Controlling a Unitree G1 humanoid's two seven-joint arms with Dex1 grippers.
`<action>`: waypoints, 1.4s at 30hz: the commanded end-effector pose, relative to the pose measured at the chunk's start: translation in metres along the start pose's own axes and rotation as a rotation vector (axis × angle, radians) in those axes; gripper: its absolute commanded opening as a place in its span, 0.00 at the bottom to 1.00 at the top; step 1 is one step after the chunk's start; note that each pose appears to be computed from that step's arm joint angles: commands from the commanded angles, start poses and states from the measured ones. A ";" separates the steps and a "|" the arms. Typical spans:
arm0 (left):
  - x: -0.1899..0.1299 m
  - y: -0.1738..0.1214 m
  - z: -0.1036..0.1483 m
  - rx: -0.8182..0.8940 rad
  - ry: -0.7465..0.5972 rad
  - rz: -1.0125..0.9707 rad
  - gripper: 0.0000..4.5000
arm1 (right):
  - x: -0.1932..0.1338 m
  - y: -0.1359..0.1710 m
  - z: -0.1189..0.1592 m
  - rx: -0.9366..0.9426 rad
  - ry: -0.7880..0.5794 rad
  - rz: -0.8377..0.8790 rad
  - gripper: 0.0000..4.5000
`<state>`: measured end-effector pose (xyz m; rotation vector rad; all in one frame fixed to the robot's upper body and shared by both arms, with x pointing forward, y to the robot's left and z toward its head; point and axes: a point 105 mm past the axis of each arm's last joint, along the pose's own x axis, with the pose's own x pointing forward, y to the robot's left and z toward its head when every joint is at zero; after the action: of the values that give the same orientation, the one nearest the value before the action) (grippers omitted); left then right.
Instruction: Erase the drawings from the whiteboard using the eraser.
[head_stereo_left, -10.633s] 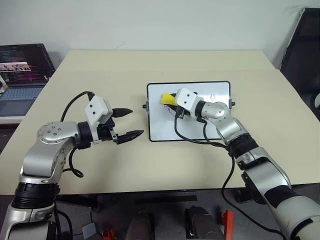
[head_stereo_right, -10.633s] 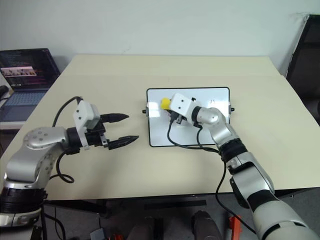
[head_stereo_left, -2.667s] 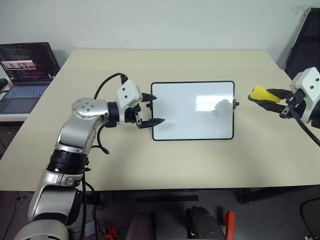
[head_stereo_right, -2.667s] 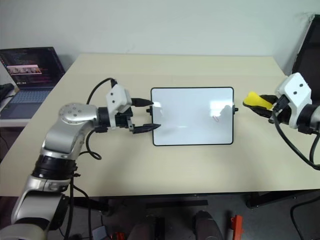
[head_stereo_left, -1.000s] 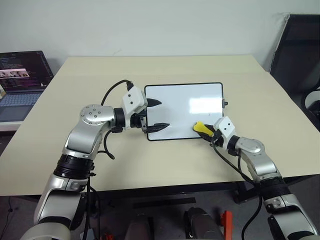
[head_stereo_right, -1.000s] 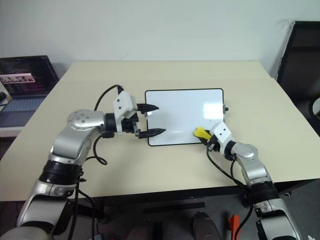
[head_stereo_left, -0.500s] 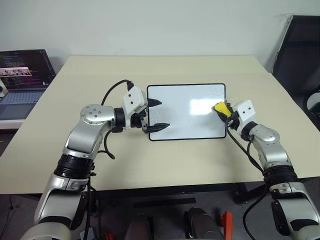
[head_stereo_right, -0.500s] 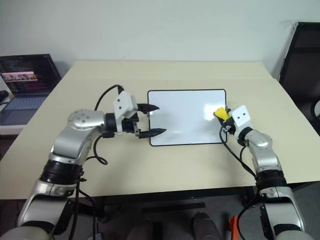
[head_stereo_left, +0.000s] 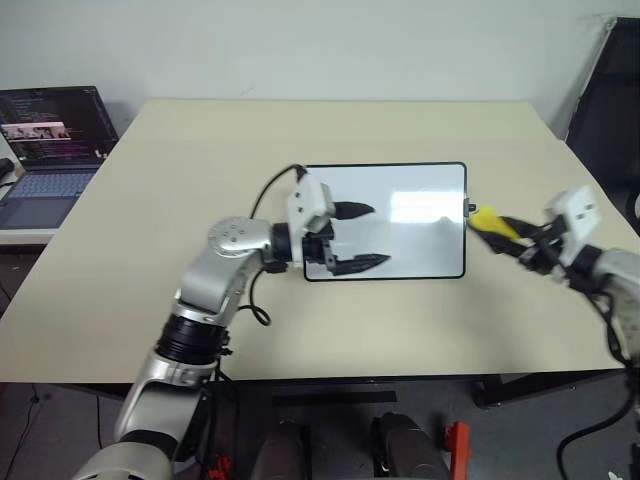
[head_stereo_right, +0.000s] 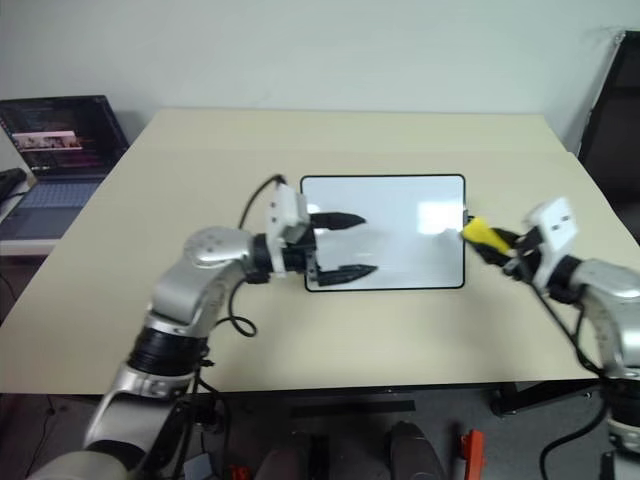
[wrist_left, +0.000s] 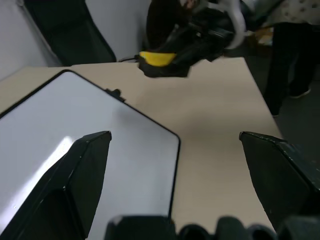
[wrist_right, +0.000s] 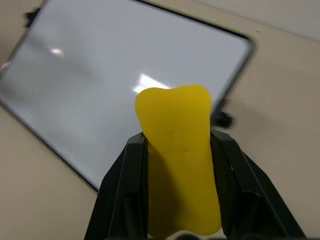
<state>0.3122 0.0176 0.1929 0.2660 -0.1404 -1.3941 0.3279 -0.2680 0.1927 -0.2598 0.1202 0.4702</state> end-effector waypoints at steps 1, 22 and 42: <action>0.024 -0.004 0.009 -0.005 -0.056 -0.022 1.00 | -0.018 -0.030 -0.021 0.030 0.105 -0.149 0.29; 0.064 -0.021 -0.004 -0.008 -0.007 -0.097 1.00 | -0.016 -0.083 -0.109 0.218 0.382 -0.374 0.45; -0.141 0.108 0.022 -0.049 -0.089 0.873 1.00 | 0.026 -0.055 -0.024 0.168 -0.109 -0.401 0.99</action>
<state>0.3791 0.1541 0.2478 0.0800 -0.2331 -0.6494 0.3731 -0.3056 0.1587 -0.0996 0.0932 0.1178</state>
